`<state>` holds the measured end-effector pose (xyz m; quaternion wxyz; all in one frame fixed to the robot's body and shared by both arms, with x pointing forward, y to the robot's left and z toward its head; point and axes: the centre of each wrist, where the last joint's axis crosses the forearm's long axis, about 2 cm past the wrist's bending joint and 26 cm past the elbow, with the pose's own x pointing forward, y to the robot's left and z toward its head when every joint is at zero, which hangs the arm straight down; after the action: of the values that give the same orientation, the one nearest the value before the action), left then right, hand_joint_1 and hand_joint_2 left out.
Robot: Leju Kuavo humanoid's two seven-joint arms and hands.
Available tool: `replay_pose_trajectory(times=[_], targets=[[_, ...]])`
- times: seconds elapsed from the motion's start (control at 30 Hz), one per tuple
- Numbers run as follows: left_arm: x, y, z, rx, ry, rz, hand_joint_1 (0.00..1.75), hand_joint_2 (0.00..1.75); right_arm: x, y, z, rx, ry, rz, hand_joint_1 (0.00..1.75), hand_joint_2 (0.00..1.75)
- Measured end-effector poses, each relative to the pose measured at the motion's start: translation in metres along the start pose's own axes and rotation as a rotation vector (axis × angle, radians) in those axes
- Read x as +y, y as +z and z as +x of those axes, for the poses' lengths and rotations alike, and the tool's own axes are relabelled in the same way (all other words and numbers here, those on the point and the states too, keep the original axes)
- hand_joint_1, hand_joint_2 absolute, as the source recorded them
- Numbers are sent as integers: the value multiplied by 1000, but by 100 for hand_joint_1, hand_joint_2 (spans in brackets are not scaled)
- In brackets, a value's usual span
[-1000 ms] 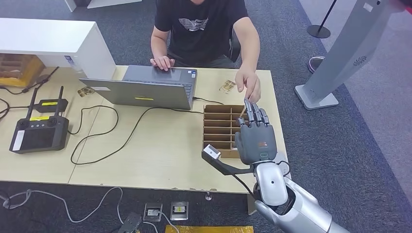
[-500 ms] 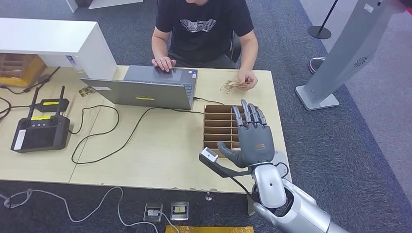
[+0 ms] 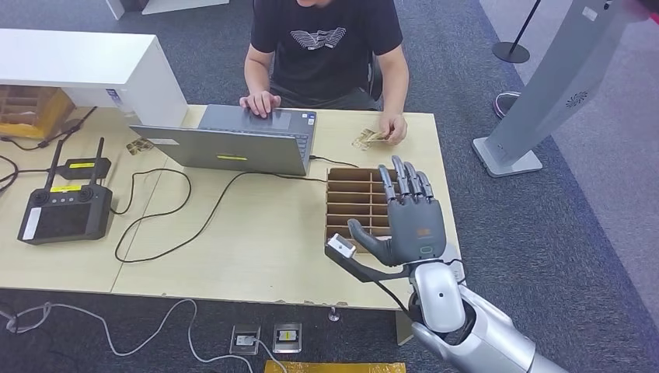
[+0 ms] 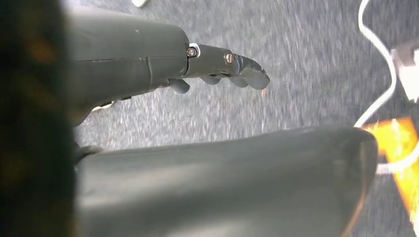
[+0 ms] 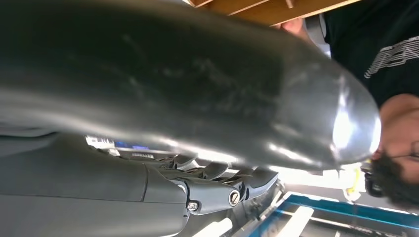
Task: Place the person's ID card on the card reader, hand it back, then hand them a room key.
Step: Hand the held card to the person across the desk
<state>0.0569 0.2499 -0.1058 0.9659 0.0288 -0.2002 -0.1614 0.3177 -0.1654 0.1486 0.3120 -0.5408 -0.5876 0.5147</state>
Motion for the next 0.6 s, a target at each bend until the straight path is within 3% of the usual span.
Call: replay_pose_trajectory(times=[0.17,0.3,0.43,0.6], targets=[[9,-1,-4,15,-5,-30,0,0,-1,-7,-25,100,-89,-43,0,0],[11,-1,-5,38,-1,6,0,0,3,-7,-60,257,-205,-98,0,0],[7,-1,-5,56,10,21,0,0,20,14,-120,543,-375,-78,0,0],[8,-1,-5,61,19,0,0,0,37,49,-177,782,-431,-49,0,0]])
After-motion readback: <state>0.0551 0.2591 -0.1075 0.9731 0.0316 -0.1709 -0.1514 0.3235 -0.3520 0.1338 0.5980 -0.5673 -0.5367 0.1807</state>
